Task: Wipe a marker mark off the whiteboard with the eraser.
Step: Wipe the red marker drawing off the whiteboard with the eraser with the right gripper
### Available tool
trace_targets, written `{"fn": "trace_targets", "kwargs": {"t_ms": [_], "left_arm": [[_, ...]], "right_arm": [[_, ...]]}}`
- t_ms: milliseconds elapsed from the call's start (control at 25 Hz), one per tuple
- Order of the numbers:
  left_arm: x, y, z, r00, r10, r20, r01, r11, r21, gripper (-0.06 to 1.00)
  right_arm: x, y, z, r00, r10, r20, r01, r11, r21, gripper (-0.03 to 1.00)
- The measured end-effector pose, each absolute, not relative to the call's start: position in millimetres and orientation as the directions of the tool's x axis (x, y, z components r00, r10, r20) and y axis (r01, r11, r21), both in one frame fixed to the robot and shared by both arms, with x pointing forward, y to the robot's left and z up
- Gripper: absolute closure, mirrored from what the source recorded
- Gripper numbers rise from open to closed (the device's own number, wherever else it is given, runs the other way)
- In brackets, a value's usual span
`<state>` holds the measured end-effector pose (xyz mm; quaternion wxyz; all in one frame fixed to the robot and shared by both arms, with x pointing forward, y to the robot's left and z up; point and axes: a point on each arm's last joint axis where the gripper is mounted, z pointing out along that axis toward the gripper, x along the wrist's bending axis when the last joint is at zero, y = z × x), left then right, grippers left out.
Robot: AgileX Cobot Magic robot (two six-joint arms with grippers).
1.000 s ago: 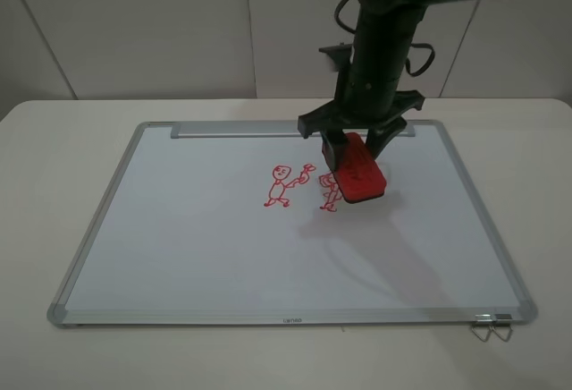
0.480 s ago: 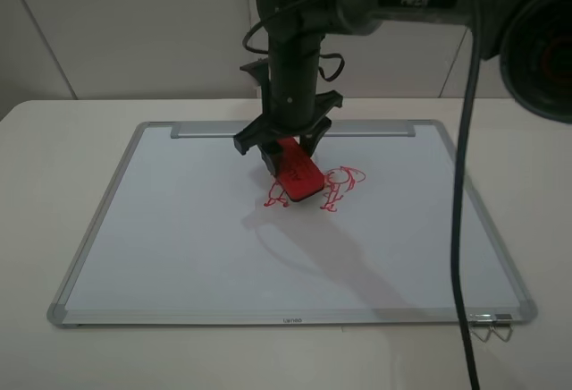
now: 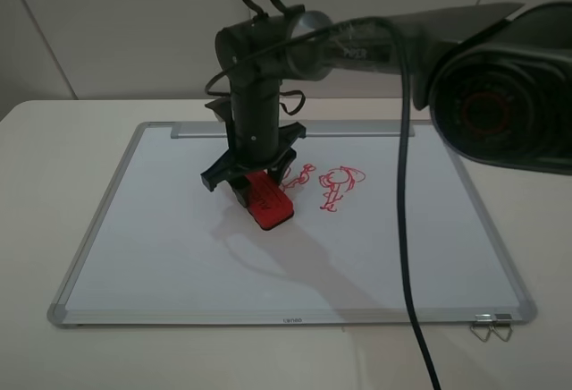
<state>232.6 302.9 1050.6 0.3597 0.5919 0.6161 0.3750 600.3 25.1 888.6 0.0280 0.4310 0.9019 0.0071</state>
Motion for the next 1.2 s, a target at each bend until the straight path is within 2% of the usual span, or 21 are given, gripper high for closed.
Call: {"fn": "trace_targets", "kwargs": {"t_ms": [520,880,1200], "left_arm": [[232.6,302.9,1050.6,-0.040,0.999,0.001,0.459,0.018,0.888,0.17],[232.6,302.9,1050.6,-0.040,0.999,0.001,0.459,0.018,0.888,0.17],[232.6,302.9,1050.6,-0.040,0.999,0.001,0.459,0.018,0.888,0.17]], "right_arm": [[607.1,21.3,877.0,-0.617,0.785,-0.048,0.785,0.619,0.019,0.47],[652.6,-7.0,874.3,-0.565,0.820,-0.089,0.794,0.570,0.212,0.47],[673.5,-30.1,872.2,-0.542,0.832,-0.116,0.794,0.553,0.254,0.47]]}}
